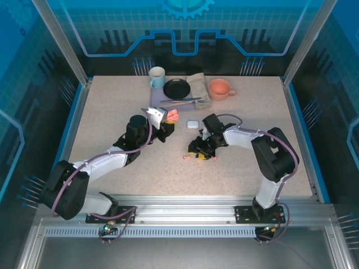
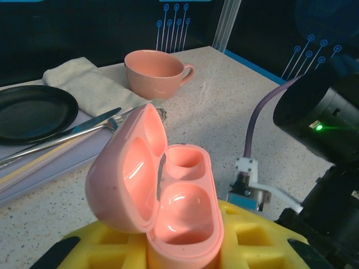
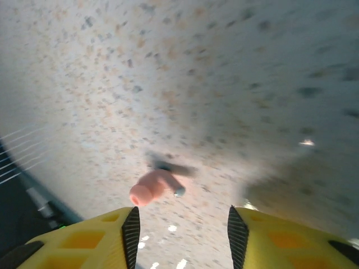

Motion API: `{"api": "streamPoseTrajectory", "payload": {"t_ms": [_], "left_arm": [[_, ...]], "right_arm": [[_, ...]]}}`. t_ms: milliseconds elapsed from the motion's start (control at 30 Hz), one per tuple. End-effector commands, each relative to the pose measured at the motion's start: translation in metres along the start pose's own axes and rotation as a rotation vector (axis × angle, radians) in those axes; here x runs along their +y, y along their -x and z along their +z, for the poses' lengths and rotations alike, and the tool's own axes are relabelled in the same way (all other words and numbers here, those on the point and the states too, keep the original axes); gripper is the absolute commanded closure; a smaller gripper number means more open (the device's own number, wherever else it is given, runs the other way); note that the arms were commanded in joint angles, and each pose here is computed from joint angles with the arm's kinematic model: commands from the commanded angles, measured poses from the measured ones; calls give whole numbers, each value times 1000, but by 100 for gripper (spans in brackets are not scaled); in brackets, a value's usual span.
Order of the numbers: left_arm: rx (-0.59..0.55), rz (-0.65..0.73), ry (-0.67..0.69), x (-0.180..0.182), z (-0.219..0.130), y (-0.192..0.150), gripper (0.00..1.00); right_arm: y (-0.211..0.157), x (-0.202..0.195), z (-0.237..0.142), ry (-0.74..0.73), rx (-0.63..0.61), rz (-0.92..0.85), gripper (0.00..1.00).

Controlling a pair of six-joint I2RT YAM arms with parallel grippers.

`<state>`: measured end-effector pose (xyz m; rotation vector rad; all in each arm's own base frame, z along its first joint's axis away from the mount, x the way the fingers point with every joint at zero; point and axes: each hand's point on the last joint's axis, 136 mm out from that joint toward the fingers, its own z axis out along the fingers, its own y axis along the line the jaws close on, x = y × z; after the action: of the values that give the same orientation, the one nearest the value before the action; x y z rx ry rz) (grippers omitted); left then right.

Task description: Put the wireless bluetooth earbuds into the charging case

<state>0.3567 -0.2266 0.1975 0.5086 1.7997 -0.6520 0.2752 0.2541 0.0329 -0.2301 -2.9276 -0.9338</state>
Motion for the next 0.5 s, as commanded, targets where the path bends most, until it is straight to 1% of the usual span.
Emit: {"api": "streamPoseTrajectory", "payload": {"t_ms": [0, 67, 133, 267, 333, 467], "left_arm": [[-26, -3, 7, 1, -5, 9, 100], [-28, -5, 7, 1, -4, 10, 100], [-28, -3, 13, 1, -5, 10, 100], [-34, -4, 40, 7, -8, 13, 100], [-43, -8, 66, 13, -13, 16, 100], [-66, -36, 122, 28, -23, 20, 100]], "right_arm": [[-8, -26, -26, -219, -32, -76, 52], [-8, -14, -33, -232, -65, -141, 52], [-9, 1, -39, -294, -95, -234, 51], [-12, 30, -32, -367, -128, -409, 51], [-11, 39, -21, -359, -122, -443, 52], [-7, 41, 2, -347, -107, -432, 56]]}}
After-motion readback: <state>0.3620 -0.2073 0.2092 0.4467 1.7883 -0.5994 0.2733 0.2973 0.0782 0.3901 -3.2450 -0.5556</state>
